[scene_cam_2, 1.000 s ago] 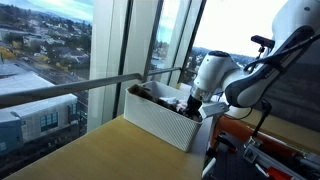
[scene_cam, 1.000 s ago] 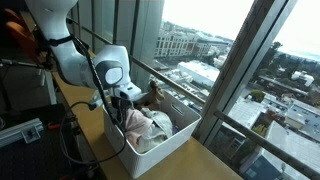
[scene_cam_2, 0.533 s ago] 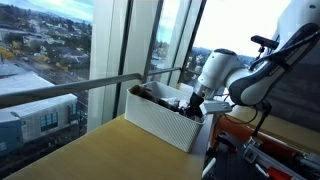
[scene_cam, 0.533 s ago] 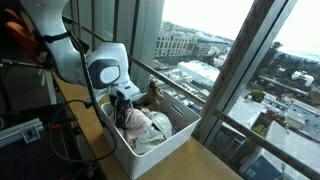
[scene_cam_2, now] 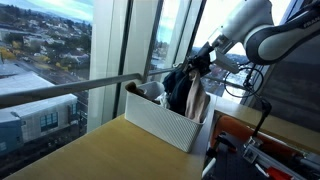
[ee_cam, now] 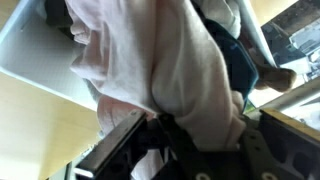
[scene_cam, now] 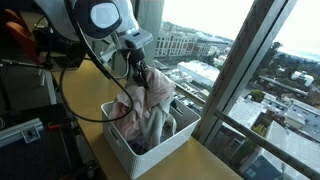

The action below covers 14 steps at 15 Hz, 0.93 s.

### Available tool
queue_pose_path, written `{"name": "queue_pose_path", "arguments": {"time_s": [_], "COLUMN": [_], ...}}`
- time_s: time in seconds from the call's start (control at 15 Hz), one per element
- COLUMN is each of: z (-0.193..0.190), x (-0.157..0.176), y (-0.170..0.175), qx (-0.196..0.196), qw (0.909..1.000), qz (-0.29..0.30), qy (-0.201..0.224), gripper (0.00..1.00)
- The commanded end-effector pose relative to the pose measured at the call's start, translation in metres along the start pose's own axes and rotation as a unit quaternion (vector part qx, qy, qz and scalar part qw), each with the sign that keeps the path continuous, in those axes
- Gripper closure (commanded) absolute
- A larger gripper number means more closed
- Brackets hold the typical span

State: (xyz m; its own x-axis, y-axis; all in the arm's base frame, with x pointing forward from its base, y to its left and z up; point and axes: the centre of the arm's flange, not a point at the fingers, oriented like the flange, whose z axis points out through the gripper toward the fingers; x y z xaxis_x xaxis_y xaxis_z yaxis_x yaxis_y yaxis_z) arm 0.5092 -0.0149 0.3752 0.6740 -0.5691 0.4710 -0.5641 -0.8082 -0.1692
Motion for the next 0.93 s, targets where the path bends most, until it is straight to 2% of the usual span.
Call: {"name": "queue_pose_path", "arguments": {"time_s": [0.0,0.27,0.6,0.87], "z": [-0.084,-0.164,-0.271,-0.359], "x": [0.033,0.023,-0.005,-0.017], "y": [-0.040,-0.109,-0.198,-0.256], "qx": [0.071,0.148,0.224,0.265], "qw": [0.9966,0.9839,0.9542,0.9317], "qz": [-0.010,-0.078,-0.173,-0.214], "qy": [0.041,0.063,0.097,0.126], "gripper": [0.94,0.94,0.94,0.94]}}
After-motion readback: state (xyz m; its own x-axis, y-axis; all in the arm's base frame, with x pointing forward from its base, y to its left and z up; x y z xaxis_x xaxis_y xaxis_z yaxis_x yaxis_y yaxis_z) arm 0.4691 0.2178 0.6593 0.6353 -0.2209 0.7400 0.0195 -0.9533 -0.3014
